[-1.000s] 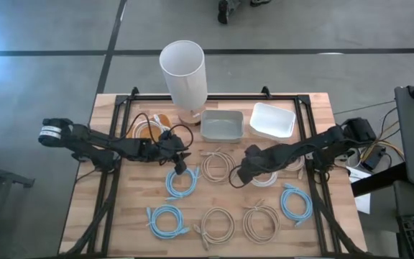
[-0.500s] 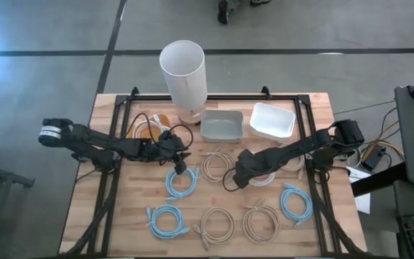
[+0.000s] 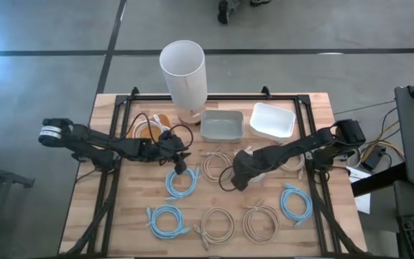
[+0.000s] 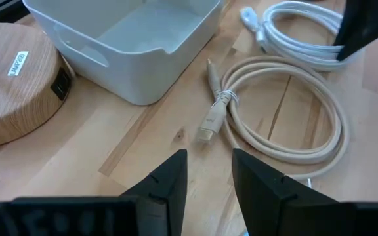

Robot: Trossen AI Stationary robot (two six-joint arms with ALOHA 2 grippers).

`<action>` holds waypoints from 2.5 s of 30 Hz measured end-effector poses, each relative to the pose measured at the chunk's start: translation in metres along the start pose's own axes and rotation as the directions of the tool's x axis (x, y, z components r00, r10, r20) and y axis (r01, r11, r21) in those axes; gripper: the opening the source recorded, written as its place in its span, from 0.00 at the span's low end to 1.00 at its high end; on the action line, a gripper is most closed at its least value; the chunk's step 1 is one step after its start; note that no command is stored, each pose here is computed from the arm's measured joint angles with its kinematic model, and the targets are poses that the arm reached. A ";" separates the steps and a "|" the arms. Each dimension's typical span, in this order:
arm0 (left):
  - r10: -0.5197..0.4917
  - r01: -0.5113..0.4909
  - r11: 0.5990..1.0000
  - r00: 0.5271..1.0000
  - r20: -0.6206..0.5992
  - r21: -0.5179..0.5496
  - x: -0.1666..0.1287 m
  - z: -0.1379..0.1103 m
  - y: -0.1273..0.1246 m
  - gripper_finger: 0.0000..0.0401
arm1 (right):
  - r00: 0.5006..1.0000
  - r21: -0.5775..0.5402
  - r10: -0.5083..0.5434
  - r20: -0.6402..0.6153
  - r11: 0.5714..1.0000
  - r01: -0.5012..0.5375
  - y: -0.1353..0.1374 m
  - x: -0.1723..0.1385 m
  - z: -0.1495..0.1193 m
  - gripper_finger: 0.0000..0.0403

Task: Sort HDMI cables
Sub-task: Put the white HDMI cable into the yellow bin

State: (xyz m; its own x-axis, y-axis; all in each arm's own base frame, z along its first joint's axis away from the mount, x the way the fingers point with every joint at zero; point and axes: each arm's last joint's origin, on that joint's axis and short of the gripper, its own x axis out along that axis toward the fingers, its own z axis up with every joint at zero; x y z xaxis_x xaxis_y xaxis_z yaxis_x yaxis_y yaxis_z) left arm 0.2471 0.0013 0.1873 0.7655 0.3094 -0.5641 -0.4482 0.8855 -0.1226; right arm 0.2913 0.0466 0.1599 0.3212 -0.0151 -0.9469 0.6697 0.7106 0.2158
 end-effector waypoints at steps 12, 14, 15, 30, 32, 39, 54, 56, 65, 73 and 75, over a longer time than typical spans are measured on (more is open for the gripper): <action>-0.062 0.046 0.980 0.995 0.078 0.194 -0.001 0.008 -0.006 0.31 | 0.981 -0.254 0.175 0.078 0.956 -0.150 0.033 -0.055 0.008 0.04; -0.119 0.081 0.949 0.987 0.108 0.304 -0.003 0.010 -0.012 0.31 | 0.976 -0.299 0.198 0.095 0.941 -0.161 0.037 -0.062 0.012 0.04; -0.149 0.098 0.932 0.982 0.120 0.350 -0.004 0.011 -0.015 0.31 | 0.973 -0.318 0.206 0.101 0.934 -0.165 0.040 -0.064 0.014 0.04; -0.329 0.186 0.797 0.931 0.155 0.575 -0.012 0.018 -0.033 0.35 | 0.976 -0.336 0.178 0.124 0.933 -0.128 0.048 -0.039 0.047 0.03; -0.347 0.191 0.778 0.925 0.156 0.598 -0.013 0.021 -0.035 0.39 | 0.973 -0.330 0.187 0.136 0.934 -0.134 0.051 -0.040 0.052 0.03; -0.390 0.191 0.689 0.911 0.135 0.699 -0.011 0.025 -0.040 0.54 | 0.963 -0.315 0.214 0.167 0.937 -0.154 0.058 -0.043 0.066 0.03; -0.285 -0.014 0.376 0.950 0.130 0.926 0.011 0.021 -0.053 0.56 | 0.938 -0.328 0.326 0.121 0.904 -0.272 0.070 -0.045 0.073 0.03; -0.281 -0.015 0.344 0.952 0.118 0.939 0.015 0.020 -0.055 0.56 | 0.937 -0.328 0.327 0.122 0.904 -0.273 0.070 -0.045 0.073 0.03; -0.229 -0.013 0.217 0.971 0.063 0.976 0.034 0.007 -0.058 0.56 | 0.931 -0.332 0.347 0.109 0.896 -0.295 0.071 -0.048 0.073 0.03; -0.248 -0.082 0.227 0.959 0.139 0.971 0.034 0.013 -0.061 0.53 | 0.930 -0.334 0.352 0.108 0.894 -0.299 0.071 -0.048 0.073 0.03; -0.251 -0.089 0.232 0.957 0.148 0.969 0.032 0.017 -0.062 0.49 | 0.930 -0.334 0.352 0.108 0.894 -0.299 0.071 -0.048 0.073 0.03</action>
State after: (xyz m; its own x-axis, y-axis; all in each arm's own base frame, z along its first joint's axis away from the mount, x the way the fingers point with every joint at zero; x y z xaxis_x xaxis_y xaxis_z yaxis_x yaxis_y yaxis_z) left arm 0.3074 -0.0378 0.1901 0.9132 0.1249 -0.3879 0.2751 0.5133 0.8129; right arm 0.3726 0.0465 0.2380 0.6067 0.1595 -0.7788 0.2792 0.8745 0.3967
